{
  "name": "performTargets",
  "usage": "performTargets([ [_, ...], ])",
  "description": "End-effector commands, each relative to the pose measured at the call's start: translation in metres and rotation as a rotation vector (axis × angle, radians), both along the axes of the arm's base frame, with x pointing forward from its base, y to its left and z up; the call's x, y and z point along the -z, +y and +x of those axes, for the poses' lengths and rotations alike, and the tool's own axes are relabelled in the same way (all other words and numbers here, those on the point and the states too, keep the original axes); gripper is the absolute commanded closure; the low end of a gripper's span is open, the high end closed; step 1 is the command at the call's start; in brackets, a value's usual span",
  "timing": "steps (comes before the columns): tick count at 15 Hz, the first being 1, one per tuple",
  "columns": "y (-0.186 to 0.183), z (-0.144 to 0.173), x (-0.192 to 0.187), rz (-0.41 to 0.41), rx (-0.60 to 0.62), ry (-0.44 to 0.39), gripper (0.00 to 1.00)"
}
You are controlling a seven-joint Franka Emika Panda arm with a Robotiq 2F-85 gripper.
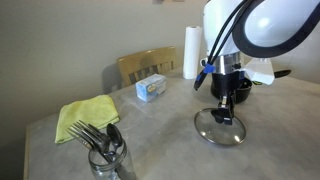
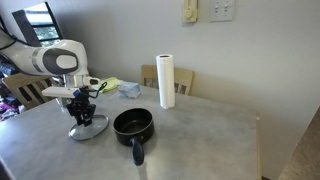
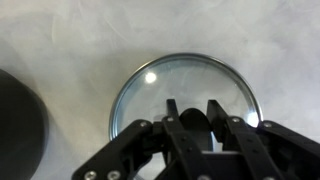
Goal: Remove the lid from the pot and put it on the table
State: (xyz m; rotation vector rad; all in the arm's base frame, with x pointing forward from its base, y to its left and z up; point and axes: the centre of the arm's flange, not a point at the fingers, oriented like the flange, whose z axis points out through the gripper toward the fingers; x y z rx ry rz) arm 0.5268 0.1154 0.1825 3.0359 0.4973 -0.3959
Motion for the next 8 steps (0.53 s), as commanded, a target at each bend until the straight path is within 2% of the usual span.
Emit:
performTargets([
  [1, -0.0115, 0.0028, 0.0118, 0.016, -0.033, 0.035, 0.9],
  [3, -0.0119, 0.0033, 0.0111, 0.026, -0.054, 0.044, 0.9],
  [4, -0.012, 0.0036, 0.0113, 0.031, -0.067, 0.048, 0.84],
  [5, -0.0123, 0.0038, 0.0109, 0.036, -0.08, 0.052, 0.7],
  [6, -0.0127, 0.0041, 0.0106, 0.034, -0.088, 0.053, 0.65],
  [7, -0.0129, 0.0041, 0.0102, 0.035, -0.098, 0.054, 0.4],
  [8, -0.013, 0.004, 0.0089, 0.033, -0.107, 0.053, 0.39],
])
